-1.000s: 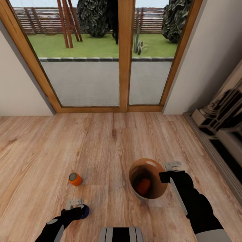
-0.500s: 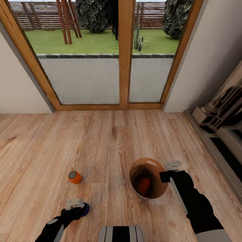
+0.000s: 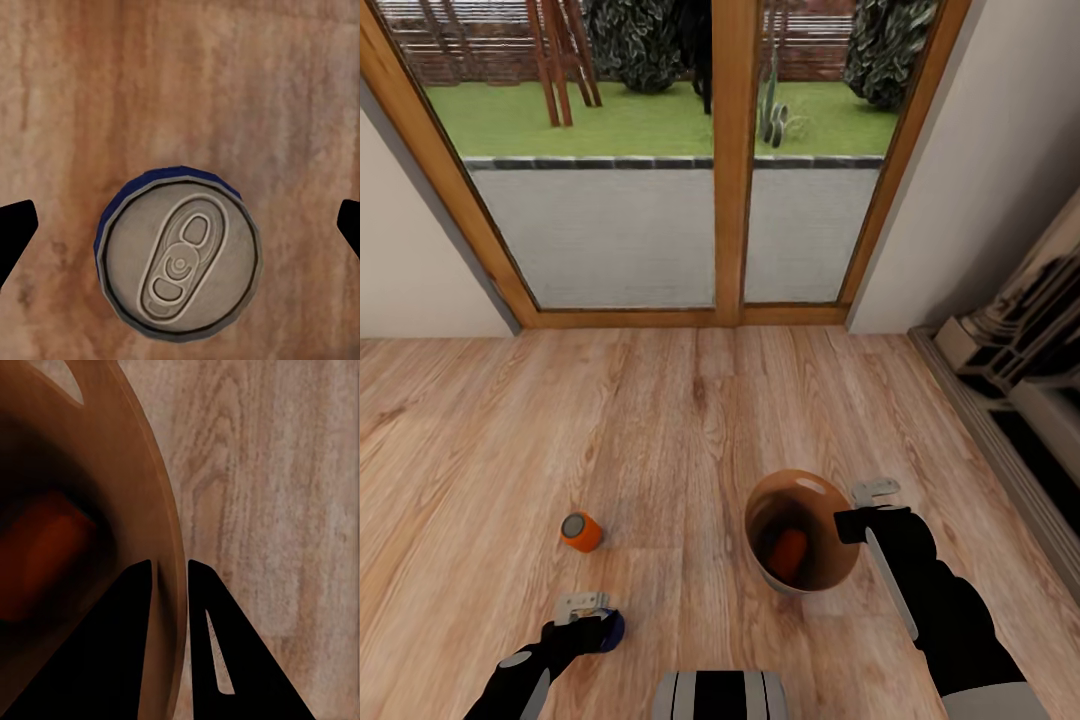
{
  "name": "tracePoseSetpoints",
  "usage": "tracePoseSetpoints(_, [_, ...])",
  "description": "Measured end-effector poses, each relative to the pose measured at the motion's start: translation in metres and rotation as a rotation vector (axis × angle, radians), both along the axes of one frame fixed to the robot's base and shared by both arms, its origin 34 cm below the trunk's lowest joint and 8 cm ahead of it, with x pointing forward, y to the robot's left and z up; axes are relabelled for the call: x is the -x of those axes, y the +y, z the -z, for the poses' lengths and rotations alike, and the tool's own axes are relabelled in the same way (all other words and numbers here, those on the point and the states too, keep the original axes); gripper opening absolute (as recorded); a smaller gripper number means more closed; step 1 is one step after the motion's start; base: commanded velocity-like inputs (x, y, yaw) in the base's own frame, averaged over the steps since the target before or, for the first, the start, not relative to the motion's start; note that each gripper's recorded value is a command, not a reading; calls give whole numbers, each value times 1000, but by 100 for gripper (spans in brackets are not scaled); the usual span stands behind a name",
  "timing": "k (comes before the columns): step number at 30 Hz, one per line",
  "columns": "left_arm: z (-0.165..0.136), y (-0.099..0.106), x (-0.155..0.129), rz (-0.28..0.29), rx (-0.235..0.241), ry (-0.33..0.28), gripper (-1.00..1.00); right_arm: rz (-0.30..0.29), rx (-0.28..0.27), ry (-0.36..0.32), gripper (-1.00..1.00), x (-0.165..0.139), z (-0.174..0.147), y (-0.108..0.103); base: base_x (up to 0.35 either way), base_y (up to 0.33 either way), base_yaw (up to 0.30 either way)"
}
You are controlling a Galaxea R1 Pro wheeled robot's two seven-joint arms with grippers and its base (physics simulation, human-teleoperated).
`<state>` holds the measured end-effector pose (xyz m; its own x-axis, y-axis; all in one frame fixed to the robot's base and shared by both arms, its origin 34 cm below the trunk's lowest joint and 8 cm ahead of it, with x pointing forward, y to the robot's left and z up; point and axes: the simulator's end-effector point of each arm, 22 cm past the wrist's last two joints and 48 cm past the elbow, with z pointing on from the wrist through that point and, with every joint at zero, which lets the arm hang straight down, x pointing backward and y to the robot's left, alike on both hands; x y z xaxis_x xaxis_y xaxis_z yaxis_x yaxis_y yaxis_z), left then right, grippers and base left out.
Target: Put the three can of soda from the living room inside the tash can in the kitchen.
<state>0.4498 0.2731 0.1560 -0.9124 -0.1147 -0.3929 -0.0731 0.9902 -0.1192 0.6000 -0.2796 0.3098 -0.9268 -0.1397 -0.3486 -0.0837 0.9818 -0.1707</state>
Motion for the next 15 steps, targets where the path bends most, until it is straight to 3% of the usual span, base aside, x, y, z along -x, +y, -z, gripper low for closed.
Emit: tracePoseSetpoints(15, [0,0,-1,0,0,-2,100,0,-3,0,-100,0,0,1,9,0,0])
